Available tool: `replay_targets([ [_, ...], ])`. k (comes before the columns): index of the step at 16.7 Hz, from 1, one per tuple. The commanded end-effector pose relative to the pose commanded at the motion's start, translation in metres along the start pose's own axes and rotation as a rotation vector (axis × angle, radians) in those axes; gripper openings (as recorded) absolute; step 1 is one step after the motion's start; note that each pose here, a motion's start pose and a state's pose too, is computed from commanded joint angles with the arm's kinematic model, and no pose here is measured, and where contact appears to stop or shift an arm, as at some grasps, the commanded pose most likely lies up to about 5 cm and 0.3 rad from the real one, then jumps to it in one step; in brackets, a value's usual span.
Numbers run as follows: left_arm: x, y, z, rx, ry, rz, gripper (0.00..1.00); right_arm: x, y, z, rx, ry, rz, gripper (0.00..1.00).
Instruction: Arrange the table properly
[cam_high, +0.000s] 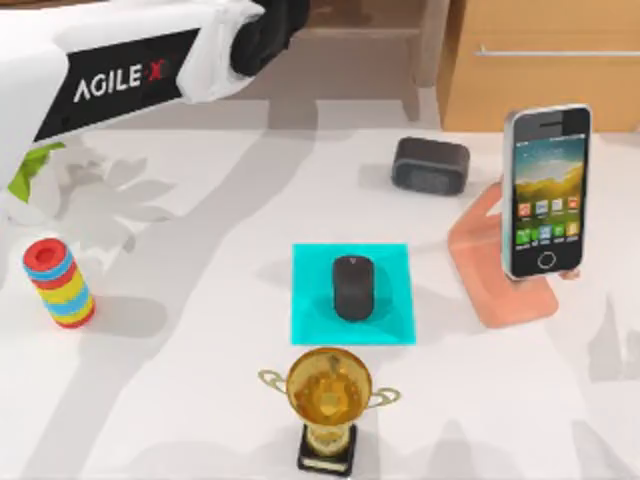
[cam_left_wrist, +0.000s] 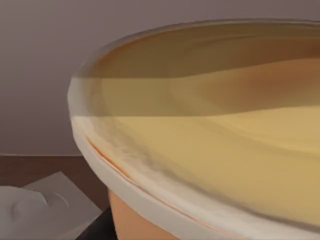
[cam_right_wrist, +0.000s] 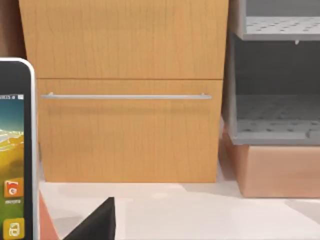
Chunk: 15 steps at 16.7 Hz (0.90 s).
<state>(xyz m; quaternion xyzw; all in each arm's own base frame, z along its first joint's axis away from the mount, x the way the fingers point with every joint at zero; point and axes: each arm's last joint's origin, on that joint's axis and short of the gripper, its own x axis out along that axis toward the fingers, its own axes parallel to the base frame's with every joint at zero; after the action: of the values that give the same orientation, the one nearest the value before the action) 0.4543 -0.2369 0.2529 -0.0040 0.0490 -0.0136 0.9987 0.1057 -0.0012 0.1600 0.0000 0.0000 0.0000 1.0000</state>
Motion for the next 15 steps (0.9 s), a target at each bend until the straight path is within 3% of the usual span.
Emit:
replay_targets([
  [12, 0.0005, -0.0001, -0.0003, 0.001, 0.002, 0.000, 0.00, 0.0000, 0.0000, 0.0000, 0.000, 0.000, 0.000, 1.00],
  [15, 0.0005, -0.0001, -0.0003, 0.001, 0.002, 0.000, 0.23, 0.0000, 0.0000, 0.0000, 0.000, 0.000, 0.000, 1.00],
])
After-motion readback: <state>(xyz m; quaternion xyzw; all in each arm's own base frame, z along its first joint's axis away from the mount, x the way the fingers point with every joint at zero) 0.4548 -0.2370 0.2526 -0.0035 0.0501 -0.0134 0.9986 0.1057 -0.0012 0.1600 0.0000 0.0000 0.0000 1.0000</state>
